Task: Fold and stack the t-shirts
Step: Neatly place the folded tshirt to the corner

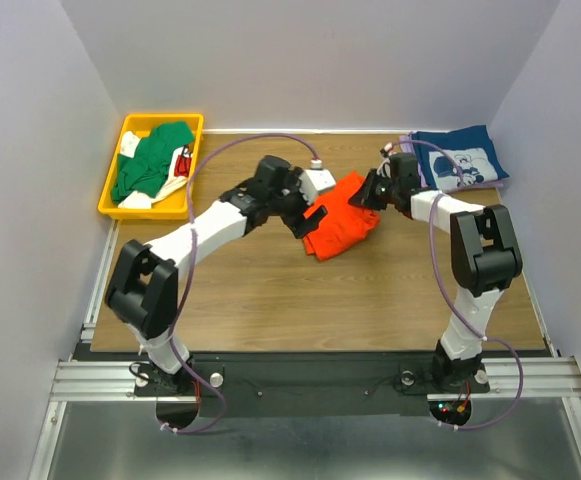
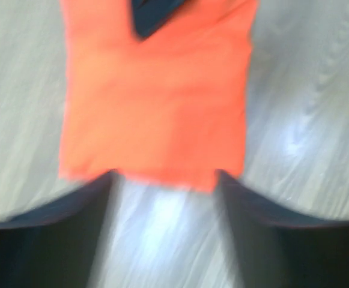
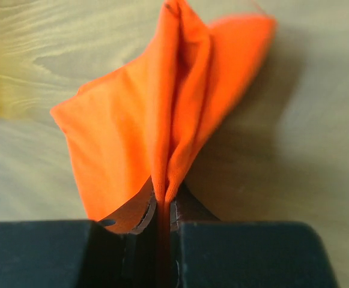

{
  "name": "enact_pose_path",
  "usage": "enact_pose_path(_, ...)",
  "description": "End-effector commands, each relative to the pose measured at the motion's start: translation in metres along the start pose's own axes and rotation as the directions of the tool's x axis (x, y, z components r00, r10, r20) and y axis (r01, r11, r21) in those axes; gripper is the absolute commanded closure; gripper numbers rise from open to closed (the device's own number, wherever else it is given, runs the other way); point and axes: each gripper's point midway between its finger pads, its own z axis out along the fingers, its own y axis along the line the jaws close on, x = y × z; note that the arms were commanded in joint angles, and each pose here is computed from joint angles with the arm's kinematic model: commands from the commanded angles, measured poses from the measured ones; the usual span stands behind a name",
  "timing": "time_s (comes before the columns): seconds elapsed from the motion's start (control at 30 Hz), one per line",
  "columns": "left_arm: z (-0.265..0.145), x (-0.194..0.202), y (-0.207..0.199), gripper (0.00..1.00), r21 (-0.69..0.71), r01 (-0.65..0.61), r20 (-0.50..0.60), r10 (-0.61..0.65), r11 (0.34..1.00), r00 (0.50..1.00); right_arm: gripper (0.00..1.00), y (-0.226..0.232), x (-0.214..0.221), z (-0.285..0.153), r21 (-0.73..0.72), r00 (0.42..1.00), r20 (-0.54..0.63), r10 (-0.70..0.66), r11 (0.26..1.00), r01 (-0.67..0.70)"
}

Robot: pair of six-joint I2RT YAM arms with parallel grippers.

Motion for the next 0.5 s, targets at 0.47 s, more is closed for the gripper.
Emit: enact_pose_path(0.47, -0.068, 0.024, 0.026, 0.01, -0.111, 0.164, 0.006, -0.165, 0.98, 0.986, 0.99, -0.097, -0.203, -0.054, 0.277, 0.773, 0.063, -0.631, 0.755, 0.594)
